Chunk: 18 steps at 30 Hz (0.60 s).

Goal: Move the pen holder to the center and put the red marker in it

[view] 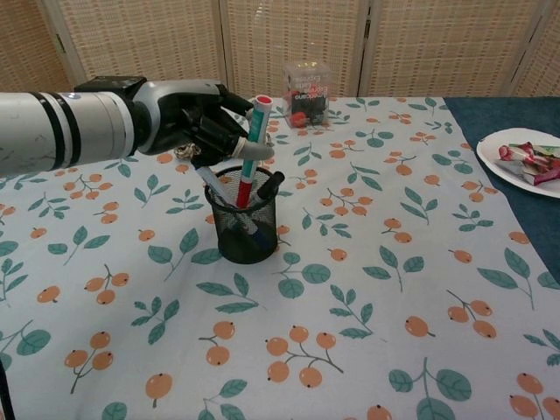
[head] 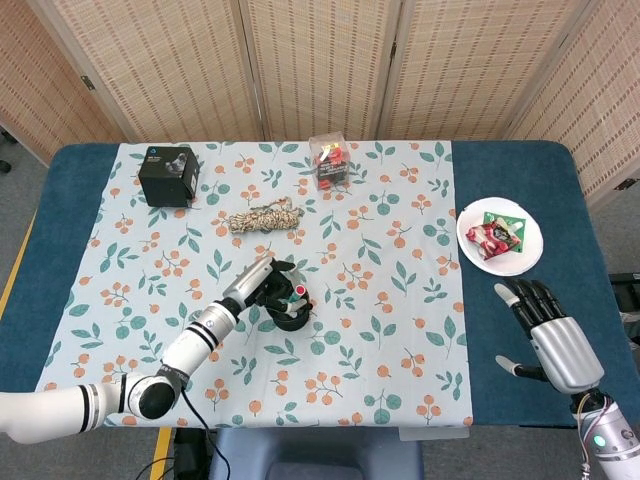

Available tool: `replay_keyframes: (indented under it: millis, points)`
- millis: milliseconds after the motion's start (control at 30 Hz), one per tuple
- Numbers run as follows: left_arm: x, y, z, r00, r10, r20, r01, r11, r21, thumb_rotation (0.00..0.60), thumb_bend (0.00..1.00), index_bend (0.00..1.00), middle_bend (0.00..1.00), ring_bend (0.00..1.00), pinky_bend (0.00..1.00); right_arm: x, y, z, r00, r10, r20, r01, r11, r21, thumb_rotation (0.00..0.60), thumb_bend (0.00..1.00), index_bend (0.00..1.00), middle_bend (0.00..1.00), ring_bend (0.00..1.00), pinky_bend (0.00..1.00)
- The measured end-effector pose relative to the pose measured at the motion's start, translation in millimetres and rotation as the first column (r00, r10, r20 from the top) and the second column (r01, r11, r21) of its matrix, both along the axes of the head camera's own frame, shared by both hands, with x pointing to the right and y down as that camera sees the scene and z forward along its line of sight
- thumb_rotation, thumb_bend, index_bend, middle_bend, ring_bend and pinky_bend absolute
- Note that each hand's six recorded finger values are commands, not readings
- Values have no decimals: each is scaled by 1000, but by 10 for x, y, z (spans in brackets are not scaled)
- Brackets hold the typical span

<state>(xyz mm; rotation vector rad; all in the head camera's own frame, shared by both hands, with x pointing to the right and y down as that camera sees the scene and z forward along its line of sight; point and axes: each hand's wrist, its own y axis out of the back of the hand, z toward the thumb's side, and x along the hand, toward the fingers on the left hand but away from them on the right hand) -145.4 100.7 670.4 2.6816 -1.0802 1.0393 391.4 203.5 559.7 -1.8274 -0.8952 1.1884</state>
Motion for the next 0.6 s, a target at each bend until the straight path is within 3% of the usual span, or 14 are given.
replay_keyframes:
  millis: [67, 200, 433, 600]
  points:
    - [-21, 23, 27, 1000, 2, 1, -2, 1000, -1, 600, 181, 257, 909, 852, 872, 0, 3, -1, 1000, 0, 1, 0, 1000, 2, 600, 117, 0, 0, 0, 0]
    - [-50, 18, -2, 1000, -9, -14, 8, 1000, -16, 600, 104, 21, 838, 760, 806, 0, 2, 3, 1000, 0, 0, 0, 1000, 1, 600, 118, 0, 0, 0, 0]
    - [-220, -62, -215, 1000, 1, 6, -1, 1000, 20, 600, 93, 0, 779, 658, 767, 5, -6, 16, 1000, 3, -1, -3, 1000, -4, 600, 117, 0, 0, 0, 0]
    - [-529, -104, -559, 996, 38, 76, -47, 993, 112, 600, 91, 0, 628, 488, 718, 7, -5, 9, 1000, 6, 0, -6, 1000, -2, 600, 118, 0, 0, 0, 0]
